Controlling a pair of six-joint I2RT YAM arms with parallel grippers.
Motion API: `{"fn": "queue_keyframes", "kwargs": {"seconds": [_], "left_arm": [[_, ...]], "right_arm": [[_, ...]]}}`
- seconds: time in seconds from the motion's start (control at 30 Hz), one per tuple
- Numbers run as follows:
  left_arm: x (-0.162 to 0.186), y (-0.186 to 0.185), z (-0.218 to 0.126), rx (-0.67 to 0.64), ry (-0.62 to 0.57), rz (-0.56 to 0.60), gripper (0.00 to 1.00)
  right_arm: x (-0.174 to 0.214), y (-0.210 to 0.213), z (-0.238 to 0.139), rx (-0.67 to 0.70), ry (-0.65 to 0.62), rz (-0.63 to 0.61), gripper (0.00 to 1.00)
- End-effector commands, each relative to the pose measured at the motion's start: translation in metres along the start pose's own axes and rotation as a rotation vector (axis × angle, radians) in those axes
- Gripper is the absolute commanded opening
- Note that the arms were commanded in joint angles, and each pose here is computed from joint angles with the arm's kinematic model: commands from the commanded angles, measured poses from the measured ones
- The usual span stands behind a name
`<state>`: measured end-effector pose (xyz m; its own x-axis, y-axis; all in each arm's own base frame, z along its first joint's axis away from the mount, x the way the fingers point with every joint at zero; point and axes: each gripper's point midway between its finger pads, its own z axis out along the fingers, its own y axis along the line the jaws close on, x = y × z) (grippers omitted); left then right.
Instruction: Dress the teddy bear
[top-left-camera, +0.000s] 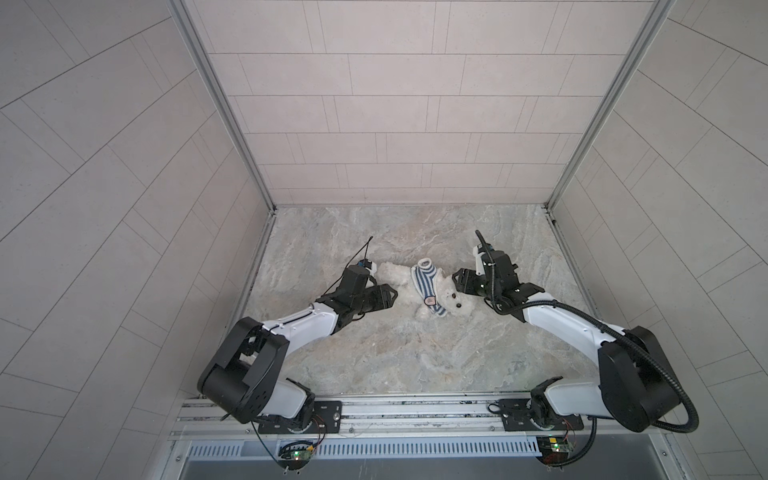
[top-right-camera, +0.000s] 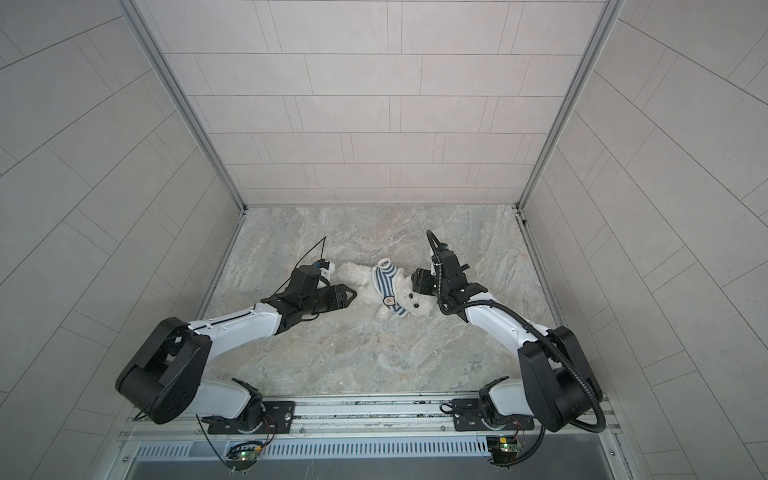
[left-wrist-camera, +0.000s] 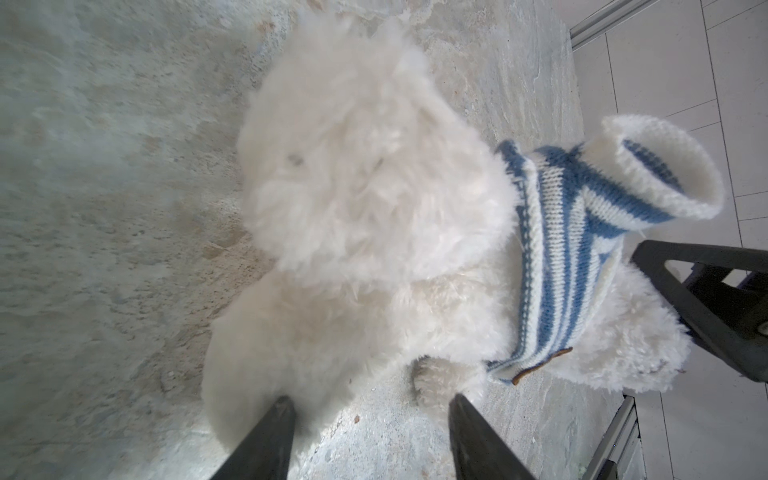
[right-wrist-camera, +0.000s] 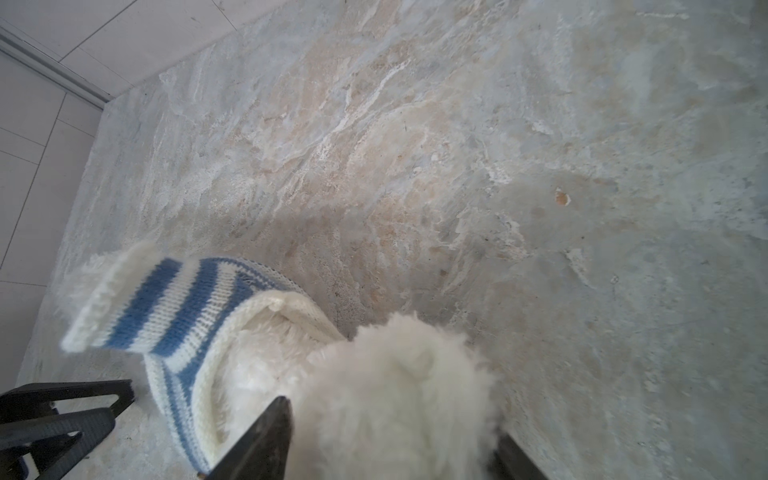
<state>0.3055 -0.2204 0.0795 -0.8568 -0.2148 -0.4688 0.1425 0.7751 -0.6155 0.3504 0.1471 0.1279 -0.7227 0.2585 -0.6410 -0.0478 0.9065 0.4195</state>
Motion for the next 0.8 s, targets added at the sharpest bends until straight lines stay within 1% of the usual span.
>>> {"fn": "queue_keyframes", "kwargs": {"seconds": [0.0, 0.1, 0.13, 0.3, 0.4, 0.47, 0.5, 0.77], "left_arm": [[0.007, -0.016, -0.001, 0.036, 0.009, 0.028, 0.65], [0.011, -0.02, -0.004, 0.029, 0.014, 0.051, 0.73], [0.011, -0.02, -0.006, 0.028, 0.013, 0.055, 0.74], [0.013, -0.03, -0.013, 0.034, 0.01, 0.089, 0.74], [0.015, -0.044, -0.014, 0.05, 0.023, 0.13, 0.74], [0.018, -0.054, -0.013, 0.055, 0.042, 0.169, 0.75], [0.02, -0.058, -0.011, 0.058, 0.051, 0.185, 0.76], [0.037, -0.088, 0.009, 0.083, 0.136, 0.273, 0.82]], "right_arm": [[-0.01, -0.001, -0.02, 0.021, -0.055, -0.02, 0.71], [-0.013, -0.006, -0.034, 0.043, -0.086, -0.023, 0.75], [-0.014, -0.008, -0.039, 0.052, -0.096, -0.022, 0.75], [-0.005, -0.014, -0.056, 0.069, -0.092, -0.02, 0.77], [0.005, -0.019, -0.066, 0.069, -0.088, -0.002, 0.77], [0.01, -0.02, -0.074, 0.056, -0.099, 0.012, 0.77], [0.022, -0.026, -0.073, 0.062, -0.082, 0.017, 0.77], [0.057, -0.03, -0.077, 0.014, -0.013, 0.015, 0.77]]}}
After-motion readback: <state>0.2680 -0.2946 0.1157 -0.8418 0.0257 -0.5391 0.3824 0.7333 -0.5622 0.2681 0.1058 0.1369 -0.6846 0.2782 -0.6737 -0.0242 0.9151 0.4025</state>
